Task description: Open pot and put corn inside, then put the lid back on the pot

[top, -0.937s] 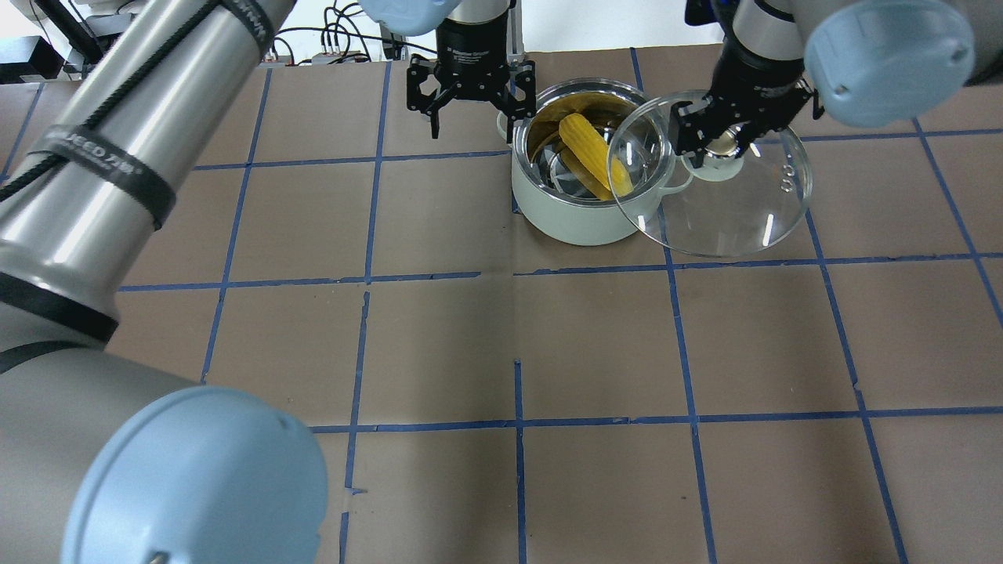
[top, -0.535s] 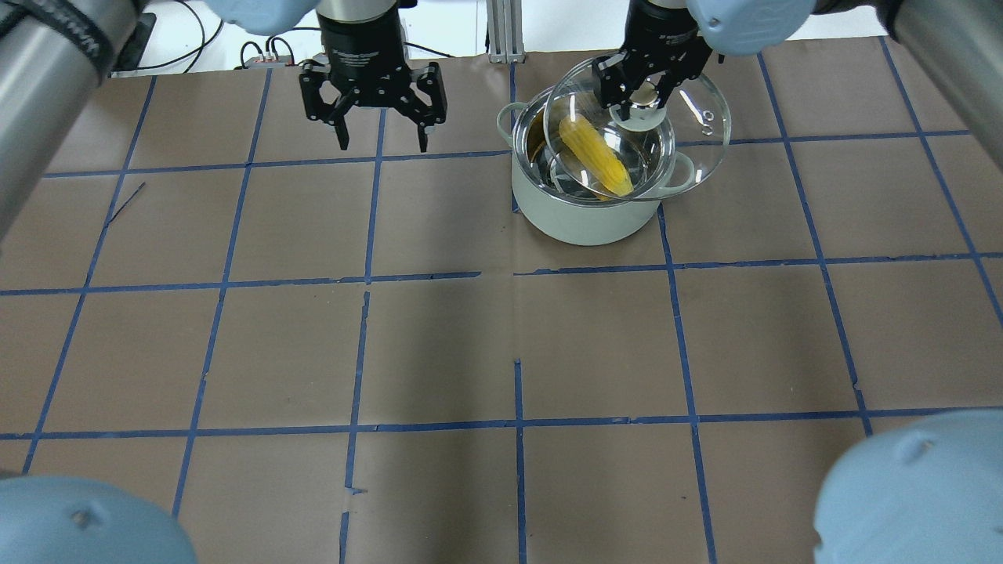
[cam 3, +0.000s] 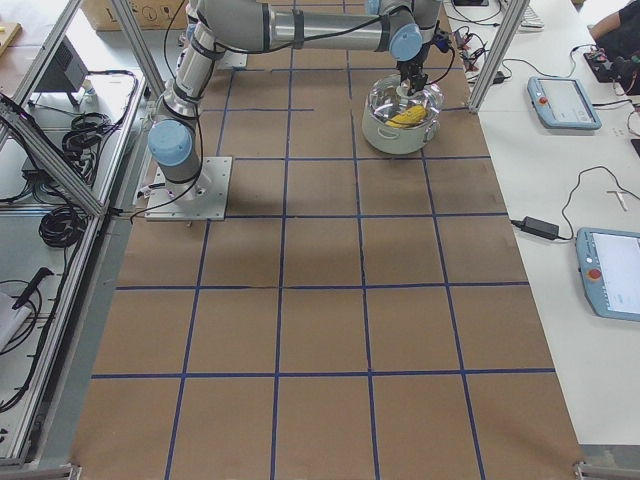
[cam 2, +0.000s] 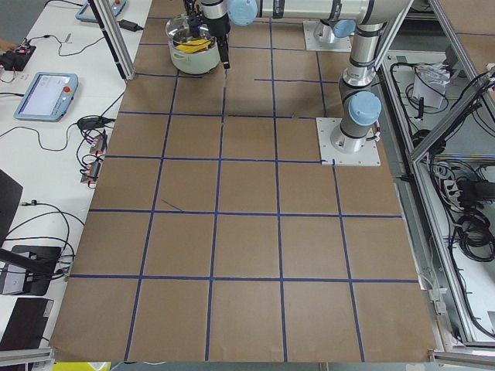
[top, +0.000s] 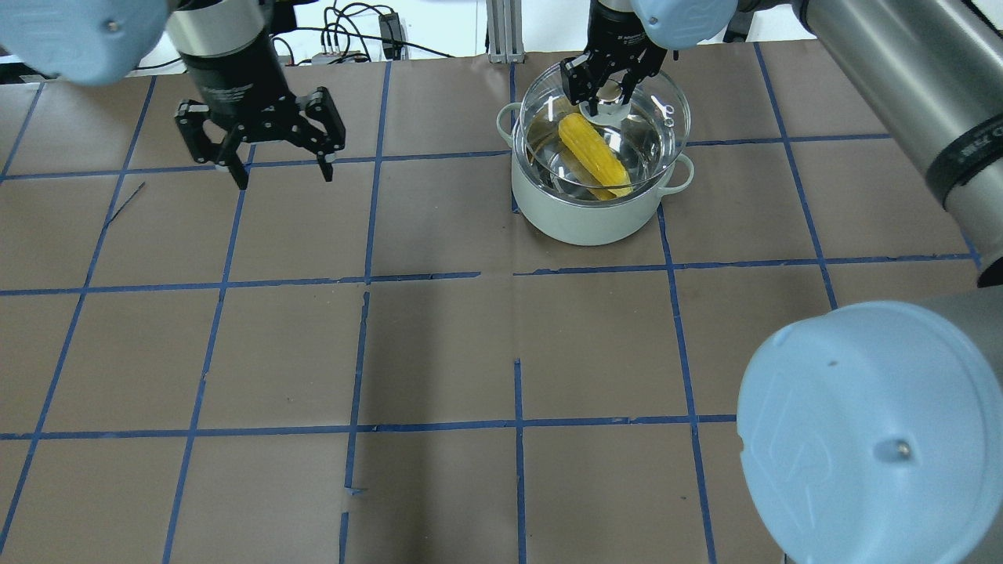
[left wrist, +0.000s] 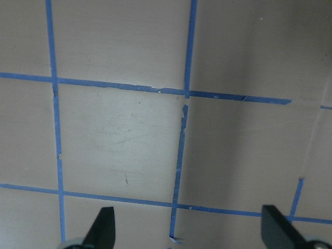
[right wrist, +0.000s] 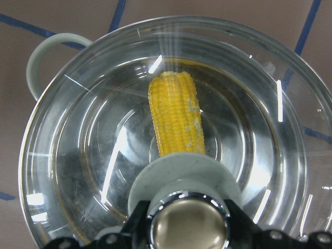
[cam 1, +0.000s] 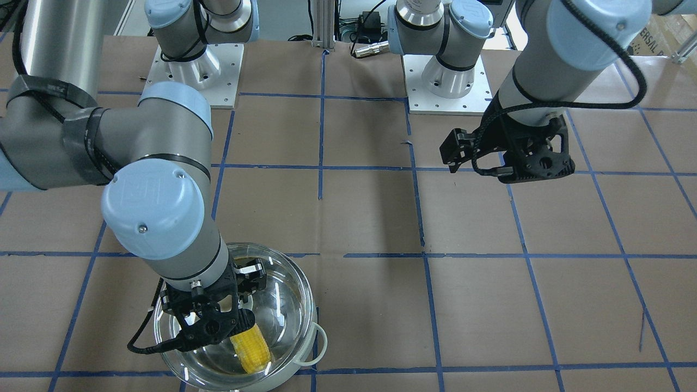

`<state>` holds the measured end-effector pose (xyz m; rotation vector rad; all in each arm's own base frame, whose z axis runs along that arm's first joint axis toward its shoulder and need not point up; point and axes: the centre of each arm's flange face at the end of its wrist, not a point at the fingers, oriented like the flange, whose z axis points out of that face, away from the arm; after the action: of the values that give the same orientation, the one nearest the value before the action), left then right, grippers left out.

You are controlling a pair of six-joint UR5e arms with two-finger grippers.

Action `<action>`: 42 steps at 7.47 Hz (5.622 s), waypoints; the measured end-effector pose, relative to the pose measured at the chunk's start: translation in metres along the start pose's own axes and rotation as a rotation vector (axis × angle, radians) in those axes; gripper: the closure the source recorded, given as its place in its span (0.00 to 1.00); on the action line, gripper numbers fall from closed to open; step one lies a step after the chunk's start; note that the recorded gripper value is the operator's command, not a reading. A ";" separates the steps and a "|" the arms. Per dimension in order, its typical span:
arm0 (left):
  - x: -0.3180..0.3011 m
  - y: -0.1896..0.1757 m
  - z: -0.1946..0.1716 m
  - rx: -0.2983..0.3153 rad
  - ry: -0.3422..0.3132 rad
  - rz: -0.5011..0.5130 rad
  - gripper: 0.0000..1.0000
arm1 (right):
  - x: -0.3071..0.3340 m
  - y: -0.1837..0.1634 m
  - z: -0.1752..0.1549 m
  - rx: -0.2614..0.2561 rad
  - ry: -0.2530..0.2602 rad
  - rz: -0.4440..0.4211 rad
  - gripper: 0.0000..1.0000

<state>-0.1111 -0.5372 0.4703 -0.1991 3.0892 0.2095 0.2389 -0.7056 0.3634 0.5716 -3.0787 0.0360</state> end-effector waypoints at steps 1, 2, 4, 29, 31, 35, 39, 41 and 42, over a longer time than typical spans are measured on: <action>-0.010 0.006 -0.003 0.017 0.003 0.001 0.00 | 0.000 -0.002 0.007 -0.007 -0.005 -0.002 0.69; -0.013 0.009 -0.004 0.028 0.004 0.005 0.00 | -0.001 -0.004 0.013 -0.014 -0.013 -0.004 0.69; -0.014 0.012 -0.002 0.037 0.008 0.015 0.00 | -0.002 -0.005 0.018 -0.022 -0.022 -0.009 0.69; -0.011 0.015 0.004 0.111 0.005 0.092 0.00 | -0.004 -0.002 0.018 -0.041 -0.046 -0.025 0.68; -0.012 0.015 0.004 0.111 0.005 0.092 0.00 | -0.004 -0.003 0.022 -0.046 -0.048 -0.025 0.67; -0.012 0.016 0.003 0.113 0.005 0.091 0.00 | -0.003 -0.006 0.021 -0.019 -0.041 -0.020 0.00; -0.012 0.014 0.003 0.120 0.005 0.091 0.00 | -0.005 0.001 0.006 -0.001 -0.031 -0.013 0.00; -0.012 0.014 0.003 0.123 0.005 0.091 0.00 | -0.007 0.043 -0.019 -0.050 -0.035 -0.011 0.00; -0.012 0.014 0.003 0.124 0.004 0.091 0.00 | -0.005 0.075 -0.031 -0.055 -0.032 0.000 0.00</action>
<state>-0.1011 -0.5211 0.4703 -0.0555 3.1047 0.0203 0.2165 -0.6328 0.3931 0.5757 -3.0991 -0.0574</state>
